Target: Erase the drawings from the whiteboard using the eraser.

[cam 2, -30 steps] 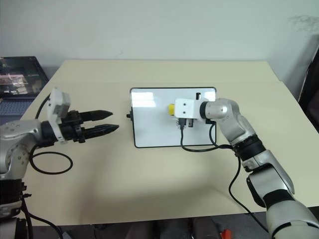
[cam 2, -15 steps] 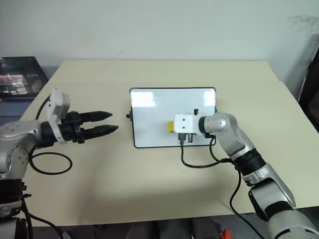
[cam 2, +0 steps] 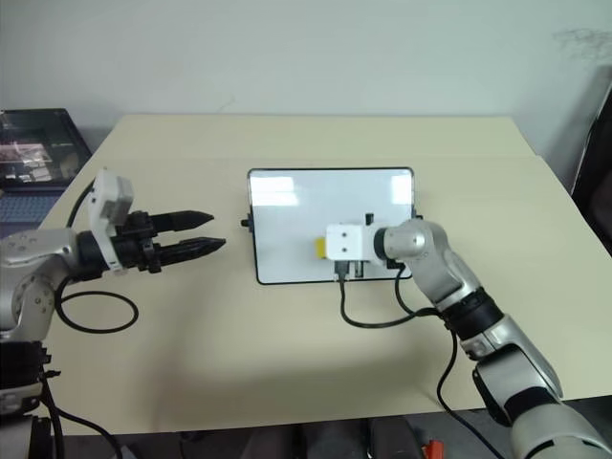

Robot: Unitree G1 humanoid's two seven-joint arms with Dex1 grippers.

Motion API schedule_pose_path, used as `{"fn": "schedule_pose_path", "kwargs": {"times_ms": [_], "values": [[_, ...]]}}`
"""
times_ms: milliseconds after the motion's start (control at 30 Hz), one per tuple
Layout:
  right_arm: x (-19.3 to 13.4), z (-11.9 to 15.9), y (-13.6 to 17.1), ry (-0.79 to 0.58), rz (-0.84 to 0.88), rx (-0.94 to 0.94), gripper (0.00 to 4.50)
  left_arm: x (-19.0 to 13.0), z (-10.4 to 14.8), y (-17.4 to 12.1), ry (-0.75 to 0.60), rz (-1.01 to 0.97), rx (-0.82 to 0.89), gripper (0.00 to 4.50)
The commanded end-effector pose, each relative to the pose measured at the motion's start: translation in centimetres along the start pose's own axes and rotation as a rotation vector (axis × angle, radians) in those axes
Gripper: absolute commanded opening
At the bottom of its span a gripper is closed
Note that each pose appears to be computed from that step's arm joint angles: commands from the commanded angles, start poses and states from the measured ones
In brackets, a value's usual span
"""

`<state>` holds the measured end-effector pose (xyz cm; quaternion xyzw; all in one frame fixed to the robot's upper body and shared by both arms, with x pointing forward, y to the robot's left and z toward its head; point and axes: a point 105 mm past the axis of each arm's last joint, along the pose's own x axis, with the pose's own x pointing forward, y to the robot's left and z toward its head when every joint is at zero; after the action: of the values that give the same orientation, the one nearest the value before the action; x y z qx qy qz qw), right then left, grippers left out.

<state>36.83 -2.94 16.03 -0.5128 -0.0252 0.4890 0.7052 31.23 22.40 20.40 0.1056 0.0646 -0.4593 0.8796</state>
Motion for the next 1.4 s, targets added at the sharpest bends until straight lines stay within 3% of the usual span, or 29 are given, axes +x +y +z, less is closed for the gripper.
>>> {"fn": "schedule_pose_path", "kwargs": {"times_ms": [33,200,367,767,967,1200,1400], "values": [[-0.2,1.6,-2.3,-0.026,-0.075,-0.065,0.96,-0.4,1.2,0.3,-0.017,0.012,0.051,3.14],[0.0,1.8,-5.3,-0.005,-0.206,-0.092,0.96,-0.4,1.2,0.2,-0.017,0.011,0.051,3.14],[0.1,1.6,-6.2,0.003,-0.245,-0.093,0.96,-0.4,1.2,0.1,-0.015,0.013,0.051,3.14],[0.4,1.2,-0.1,-0.069,0.034,0.074,0.96,-0.3,1.2,0.2,-0.013,0.01,0.053,3.14],[0.6,0.5,1.7,-0.055,0.084,0.103,0.96,-0.1,1.3,0.2,-0.015,0.003,0.056,3.14],[0.3,0.2,1.0,-0.039,0.052,0.09,0.96,0.2,1.5,0.2,-0.019,-0.004,0.061,3.14],[-3.0,2.8,-3.0,-0.153,-0.077,0.129,0.96,0.3,1.4,0.2,-0.016,-0.014,0.059,3.14]]}}
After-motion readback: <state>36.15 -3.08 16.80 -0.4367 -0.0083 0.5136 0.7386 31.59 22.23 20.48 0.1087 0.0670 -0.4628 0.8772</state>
